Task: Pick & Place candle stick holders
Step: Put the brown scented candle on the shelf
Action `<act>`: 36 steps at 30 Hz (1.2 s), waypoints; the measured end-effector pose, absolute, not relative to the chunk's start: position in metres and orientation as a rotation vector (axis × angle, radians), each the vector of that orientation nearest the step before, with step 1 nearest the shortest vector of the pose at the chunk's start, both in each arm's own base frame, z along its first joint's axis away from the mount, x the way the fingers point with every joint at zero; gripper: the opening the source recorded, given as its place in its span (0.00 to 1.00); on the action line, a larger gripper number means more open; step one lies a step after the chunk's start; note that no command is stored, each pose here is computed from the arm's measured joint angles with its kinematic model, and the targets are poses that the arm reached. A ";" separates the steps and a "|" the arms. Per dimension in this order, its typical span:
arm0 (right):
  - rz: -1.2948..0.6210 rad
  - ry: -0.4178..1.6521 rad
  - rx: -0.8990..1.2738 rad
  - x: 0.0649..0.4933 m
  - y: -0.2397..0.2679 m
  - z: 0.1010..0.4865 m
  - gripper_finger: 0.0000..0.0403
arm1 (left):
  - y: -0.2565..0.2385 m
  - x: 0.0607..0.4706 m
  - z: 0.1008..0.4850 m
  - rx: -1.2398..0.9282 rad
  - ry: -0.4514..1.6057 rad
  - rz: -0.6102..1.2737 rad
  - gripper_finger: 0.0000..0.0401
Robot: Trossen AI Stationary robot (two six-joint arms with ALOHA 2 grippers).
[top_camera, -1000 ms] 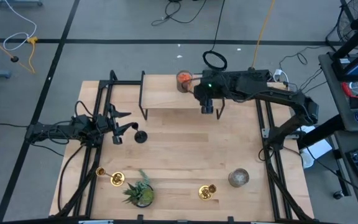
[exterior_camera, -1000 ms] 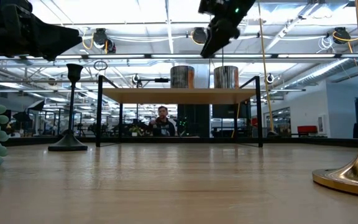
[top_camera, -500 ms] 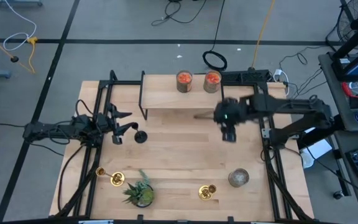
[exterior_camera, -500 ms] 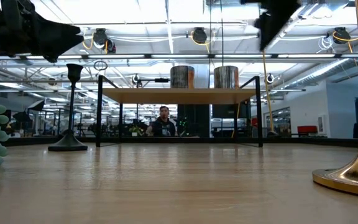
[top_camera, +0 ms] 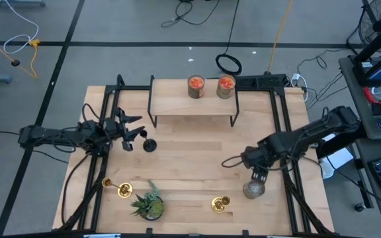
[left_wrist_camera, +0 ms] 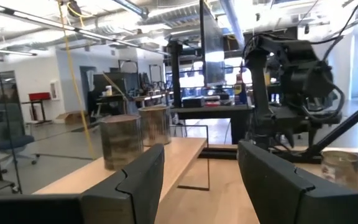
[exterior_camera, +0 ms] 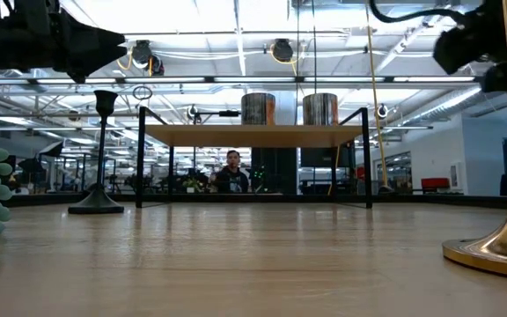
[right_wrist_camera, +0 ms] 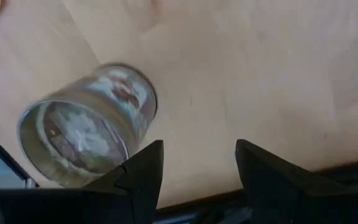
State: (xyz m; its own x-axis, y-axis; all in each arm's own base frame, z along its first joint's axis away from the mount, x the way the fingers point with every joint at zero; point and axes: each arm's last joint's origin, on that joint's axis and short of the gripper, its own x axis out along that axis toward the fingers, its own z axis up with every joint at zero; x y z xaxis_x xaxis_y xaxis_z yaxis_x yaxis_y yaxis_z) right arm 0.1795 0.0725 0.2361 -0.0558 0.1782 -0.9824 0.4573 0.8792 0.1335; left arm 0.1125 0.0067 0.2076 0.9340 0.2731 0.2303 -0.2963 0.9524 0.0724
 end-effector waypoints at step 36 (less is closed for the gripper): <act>-0.153 1.464 0.672 0.195 0.080 0.212 0.01 | 0.004 0.121 0.211 0.258 -0.193 0.197 0.53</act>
State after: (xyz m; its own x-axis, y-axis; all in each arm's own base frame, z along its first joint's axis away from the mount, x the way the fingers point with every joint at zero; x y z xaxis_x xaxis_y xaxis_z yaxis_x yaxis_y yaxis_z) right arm 0.1947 0.0799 0.2120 0.1329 0.2992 -0.9449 0.4878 0.8101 0.3252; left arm 0.1208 0.0036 0.2110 0.9623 0.1681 0.2137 -0.2173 0.9480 0.2327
